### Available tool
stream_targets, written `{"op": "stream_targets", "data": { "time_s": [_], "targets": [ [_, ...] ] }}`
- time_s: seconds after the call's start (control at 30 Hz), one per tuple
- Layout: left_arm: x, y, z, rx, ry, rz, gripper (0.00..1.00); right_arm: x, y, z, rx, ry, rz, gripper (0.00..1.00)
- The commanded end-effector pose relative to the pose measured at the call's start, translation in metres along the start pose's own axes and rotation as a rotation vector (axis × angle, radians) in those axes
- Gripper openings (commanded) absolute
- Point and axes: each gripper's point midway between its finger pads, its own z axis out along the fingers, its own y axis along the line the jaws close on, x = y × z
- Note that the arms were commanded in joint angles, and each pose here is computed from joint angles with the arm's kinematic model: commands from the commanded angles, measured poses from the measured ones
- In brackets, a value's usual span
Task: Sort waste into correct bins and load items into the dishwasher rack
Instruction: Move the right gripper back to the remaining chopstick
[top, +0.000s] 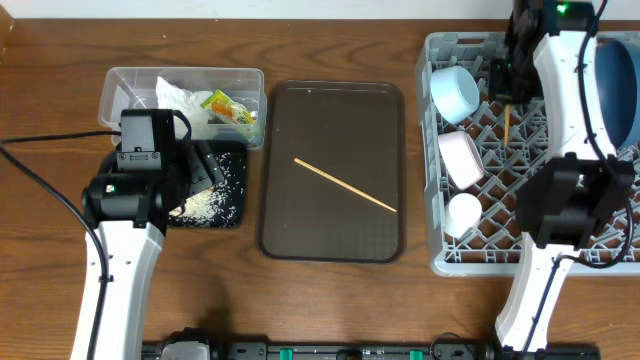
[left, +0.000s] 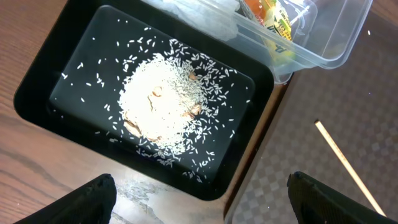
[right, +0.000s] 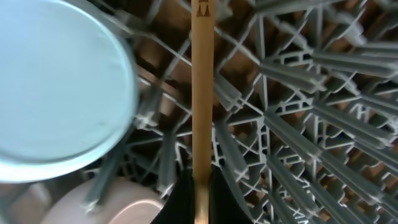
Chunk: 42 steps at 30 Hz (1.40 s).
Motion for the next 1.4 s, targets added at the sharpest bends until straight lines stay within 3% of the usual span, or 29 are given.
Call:
{"op": "stream_targets", "data": {
  "time_s": [0.0, 0.07, 0.13, 0.27, 0.47, 0.77, 1.03, 1.2, 1.37],
  "targets": [
    [-0.007, 0.0, -0.004, -0.003, -0.02, 0.001, 0.91, 0.008, -0.012, 0.017, 0.02, 0.038, -0.017, 0.03],
    [-0.007, 0.0, -0.004, -0.003, -0.02, 0.001, 0.91, 0.011, -0.01, 0.023, 0.015, 0.049, -0.022, 0.2],
    [-0.007, 0.0, -0.004, -0.003, -0.02, 0.001, 0.91, 0.01, -0.009, 0.025, 0.007, 0.047, -0.031, 0.47],
    [-0.007, 0.0, -0.004, -0.003, -0.02, 0.001, 0.91, 0.003, -0.004, 0.022, -0.018, 0.016, -0.052, 0.63],
    [-0.007, 0.0, -0.004, -0.003, -0.02, 0.001, 0.91, -0.002, 0.031, 0.003, -0.166, -0.021, -0.189, 0.66],
    [-0.007, 0.0, -0.004, -0.003, -0.02, 0.001, 0.91, -0.001, 0.108, -0.057, -0.144, -0.164, -0.41, 0.71],
    [-0.007, 0.0, -0.004, -0.003, -0.02, 0.001, 0.91, 0.055, 0.226, -0.052, -0.251, -0.153, -0.792, 0.73],
    [-0.007, 0.0, -0.004, -0.003, -0.02, 0.001, 0.91, 0.093, 0.281, -0.038, -0.325, -0.117, -0.906, 0.75],
    [-0.007, 0.0, -0.004, -0.003, -0.02, 0.001, 0.91, 0.116, 0.306, -0.021, -0.337, -0.07, -0.962, 0.73]
  ]
}}
